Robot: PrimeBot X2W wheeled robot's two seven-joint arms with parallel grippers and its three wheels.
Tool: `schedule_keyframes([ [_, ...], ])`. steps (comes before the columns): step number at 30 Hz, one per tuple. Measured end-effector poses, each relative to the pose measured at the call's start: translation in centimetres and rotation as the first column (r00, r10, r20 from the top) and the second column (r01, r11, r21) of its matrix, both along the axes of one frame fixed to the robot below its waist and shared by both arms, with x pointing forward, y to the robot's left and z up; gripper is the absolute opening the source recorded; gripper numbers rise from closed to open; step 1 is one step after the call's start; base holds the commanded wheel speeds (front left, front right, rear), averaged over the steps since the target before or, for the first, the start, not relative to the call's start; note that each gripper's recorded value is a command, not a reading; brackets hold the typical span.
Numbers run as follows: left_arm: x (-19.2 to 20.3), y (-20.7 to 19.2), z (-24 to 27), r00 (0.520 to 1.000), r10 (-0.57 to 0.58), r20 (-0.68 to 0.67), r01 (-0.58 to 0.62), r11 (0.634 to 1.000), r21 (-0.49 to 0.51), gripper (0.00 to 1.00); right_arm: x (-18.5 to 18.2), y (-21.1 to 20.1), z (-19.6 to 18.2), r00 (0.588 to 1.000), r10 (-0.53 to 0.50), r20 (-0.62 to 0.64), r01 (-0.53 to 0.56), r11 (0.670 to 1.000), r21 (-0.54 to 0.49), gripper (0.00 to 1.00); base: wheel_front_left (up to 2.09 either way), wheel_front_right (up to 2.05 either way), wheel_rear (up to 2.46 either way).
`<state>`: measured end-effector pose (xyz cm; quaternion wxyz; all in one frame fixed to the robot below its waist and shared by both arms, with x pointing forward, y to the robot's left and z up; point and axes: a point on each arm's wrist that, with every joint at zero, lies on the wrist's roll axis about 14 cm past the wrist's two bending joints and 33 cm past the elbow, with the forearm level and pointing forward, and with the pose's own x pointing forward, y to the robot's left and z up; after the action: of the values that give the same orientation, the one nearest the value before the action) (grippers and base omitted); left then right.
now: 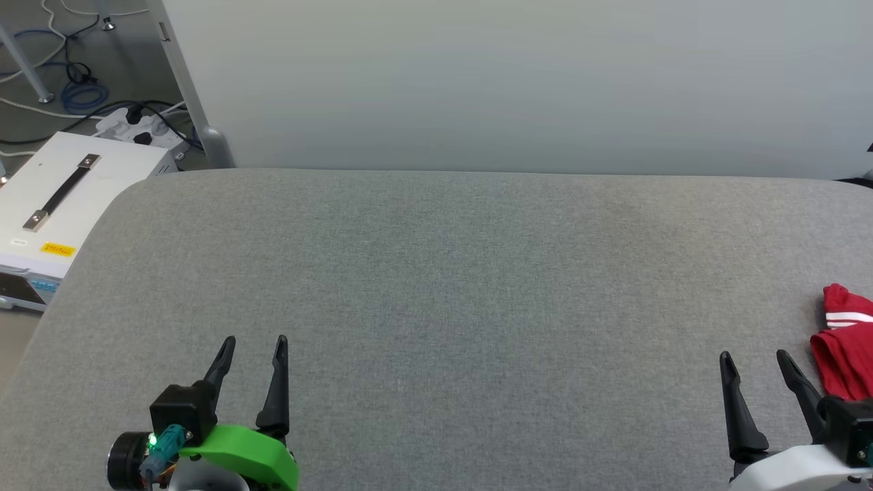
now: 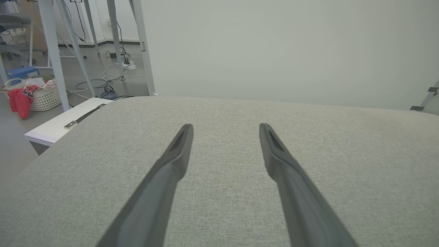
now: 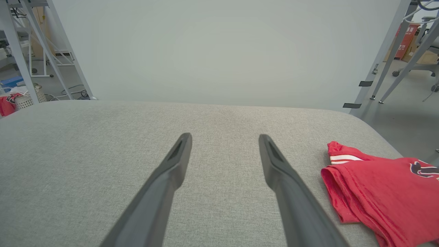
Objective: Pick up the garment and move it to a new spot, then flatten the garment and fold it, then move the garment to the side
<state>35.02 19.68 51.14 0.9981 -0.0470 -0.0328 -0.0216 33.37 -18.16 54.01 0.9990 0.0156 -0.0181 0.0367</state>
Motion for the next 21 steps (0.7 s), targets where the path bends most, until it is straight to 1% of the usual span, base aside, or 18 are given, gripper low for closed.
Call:
schedule_keyframes([
  [11, 0.02, -0.18, -0.68, 1.000, -0.007, -0.021, 0.007, 1.000, 0.011, 1.00, -0.12, -0.07, -0.16, 1.000, -0.003, -0.001, 0.003, 1.000, 0.002, 1.00, 0.00, 0.00, 0.00],
  [12, 0.03, -0.18, -0.72, 1.000, -0.007, -0.022, 0.007, 1.000, 0.011, 0.00, -0.12, -0.06, -0.15, 1.000, -0.003, 0.001, 0.003, 1.000, 0.002, 0.00, 0.00, 0.00, 0.00],
  [21, 0.09, -0.15, -0.79, 1.000, -0.006, -0.026, 0.007, 1.000, 0.012, 0.00, -0.12, -0.07, -0.20, 1.000, -0.004, -0.001, 0.004, 1.000, 0.002, 0.00, 0.00, 0.00, 0.00],
])
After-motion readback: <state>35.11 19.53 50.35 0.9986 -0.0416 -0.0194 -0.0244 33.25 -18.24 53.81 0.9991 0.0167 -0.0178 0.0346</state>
